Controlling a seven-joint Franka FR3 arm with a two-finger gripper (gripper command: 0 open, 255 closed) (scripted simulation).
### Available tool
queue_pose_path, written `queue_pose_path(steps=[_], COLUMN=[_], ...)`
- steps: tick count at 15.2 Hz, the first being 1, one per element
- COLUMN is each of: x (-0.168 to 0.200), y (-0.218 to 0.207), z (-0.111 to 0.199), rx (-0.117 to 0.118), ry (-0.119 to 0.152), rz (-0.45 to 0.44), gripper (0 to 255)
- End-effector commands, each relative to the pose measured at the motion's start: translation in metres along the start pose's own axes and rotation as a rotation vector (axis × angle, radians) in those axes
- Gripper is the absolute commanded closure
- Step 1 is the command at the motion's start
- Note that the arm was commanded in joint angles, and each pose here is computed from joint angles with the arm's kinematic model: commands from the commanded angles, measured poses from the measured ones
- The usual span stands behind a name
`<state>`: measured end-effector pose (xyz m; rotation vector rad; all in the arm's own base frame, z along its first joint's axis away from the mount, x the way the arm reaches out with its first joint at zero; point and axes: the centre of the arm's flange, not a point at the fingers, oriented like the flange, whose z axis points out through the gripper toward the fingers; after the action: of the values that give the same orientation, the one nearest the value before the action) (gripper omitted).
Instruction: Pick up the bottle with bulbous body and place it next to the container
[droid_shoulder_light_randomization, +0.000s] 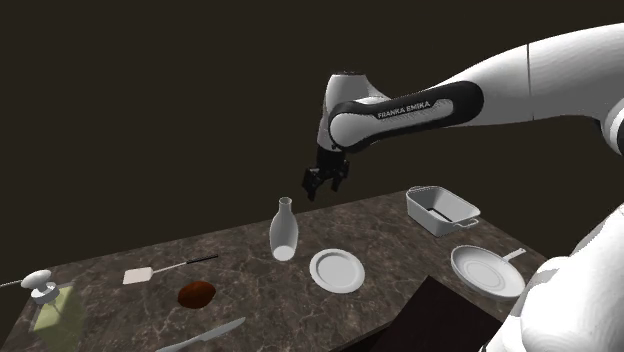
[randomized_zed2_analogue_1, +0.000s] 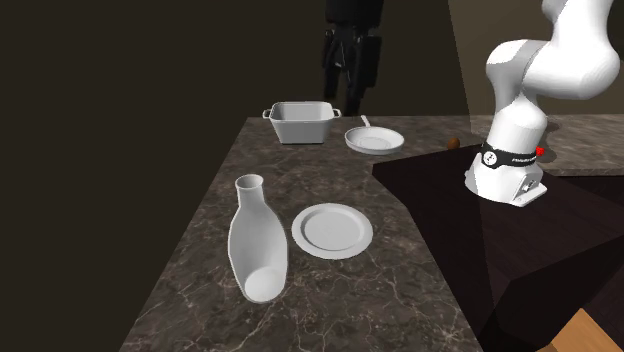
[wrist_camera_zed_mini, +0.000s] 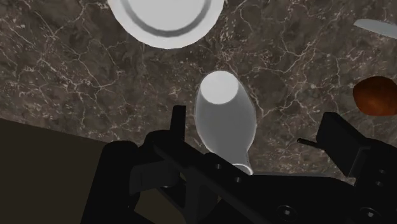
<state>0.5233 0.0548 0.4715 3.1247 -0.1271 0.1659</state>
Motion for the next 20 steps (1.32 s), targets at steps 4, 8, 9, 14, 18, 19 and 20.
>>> queue_pose_path(steps=[4,8,9,14,18,19,20], x=[0.049,0.089,0.099,0.12,0.12,0.12,0.12], y=[-0.011,-0.02,-0.022,-0.027,-0.027,-0.027,-0.027], z=[0.045,0.078,0.087,0.115,0.136,0.144,0.144], rx=[-0.002,-0.003,-0.003,-0.004,-0.004,-0.004,-0.004], ry=[0.004,0.006,0.007,0.008,0.008,0.008,0.008], rz=[-0.005,-0.008,-0.009,-0.011,-0.011,-0.011,-0.011], gripper=[0,0,0,0,0,0,0])
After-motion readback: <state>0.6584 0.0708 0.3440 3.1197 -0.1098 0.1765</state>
